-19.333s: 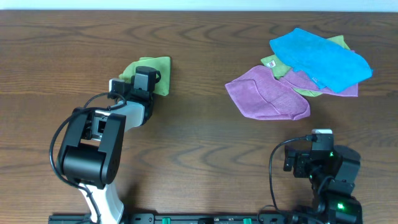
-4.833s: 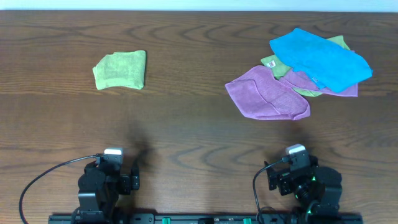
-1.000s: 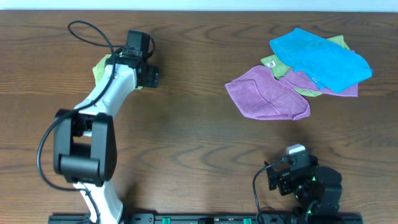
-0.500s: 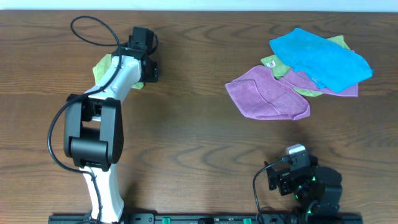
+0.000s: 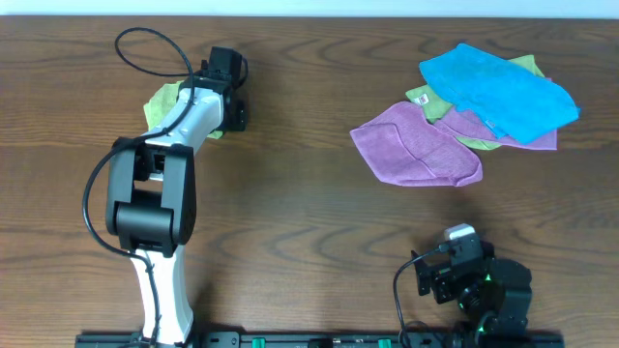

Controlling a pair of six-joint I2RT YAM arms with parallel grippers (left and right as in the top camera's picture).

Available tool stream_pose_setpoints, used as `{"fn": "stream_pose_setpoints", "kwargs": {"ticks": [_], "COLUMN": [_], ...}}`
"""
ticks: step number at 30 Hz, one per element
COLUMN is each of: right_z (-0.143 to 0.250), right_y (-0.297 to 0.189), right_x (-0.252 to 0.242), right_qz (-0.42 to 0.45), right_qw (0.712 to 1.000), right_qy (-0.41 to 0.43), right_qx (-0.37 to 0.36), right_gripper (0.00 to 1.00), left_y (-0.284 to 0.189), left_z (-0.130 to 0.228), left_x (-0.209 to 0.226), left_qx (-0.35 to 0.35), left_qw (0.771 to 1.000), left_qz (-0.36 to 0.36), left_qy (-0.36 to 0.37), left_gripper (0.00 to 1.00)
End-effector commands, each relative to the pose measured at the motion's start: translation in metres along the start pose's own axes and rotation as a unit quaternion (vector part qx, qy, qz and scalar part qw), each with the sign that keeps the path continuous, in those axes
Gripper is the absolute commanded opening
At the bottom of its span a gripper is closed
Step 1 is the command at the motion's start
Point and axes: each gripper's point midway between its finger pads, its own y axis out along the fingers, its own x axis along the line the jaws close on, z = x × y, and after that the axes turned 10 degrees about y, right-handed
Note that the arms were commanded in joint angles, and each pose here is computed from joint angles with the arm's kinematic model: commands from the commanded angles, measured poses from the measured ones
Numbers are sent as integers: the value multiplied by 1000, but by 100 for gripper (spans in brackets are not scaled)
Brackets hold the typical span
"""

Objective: Fold the cloth
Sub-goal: 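Push the held green cloth toward the far left edge with the left gripper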

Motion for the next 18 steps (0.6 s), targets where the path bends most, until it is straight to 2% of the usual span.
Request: {"fn": "stream_pose_setpoints", "kwargs": {"ticks": [1, 14, 16, 18], "right_z": [2, 2, 2, 2], "right_y": [1, 1, 1, 1], "right_x": [2, 2, 2, 2], "right_qz": [-7, -7, -7, -7], "right_qw": [1000, 1000, 1000, 1000], "right_qy": [-7, -7, -7, -7], "right_qx": [0, 0, 0, 0], "right_gripper": [99, 99, 99, 99], "left_y": [3, 15, 15, 15], "left_z": [-4, -2, -2, -1], "left_x": [5, -1, -2, -2], "left_qx": [-2, 0, 0, 3], "left_qw": [1000, 1000, 1000, 1000], "left_qz": [-15, -11, -11, -11], "left_qy": [-7, -7, -7, -5], "left_gripper": [95, 95, 100, 80]}}
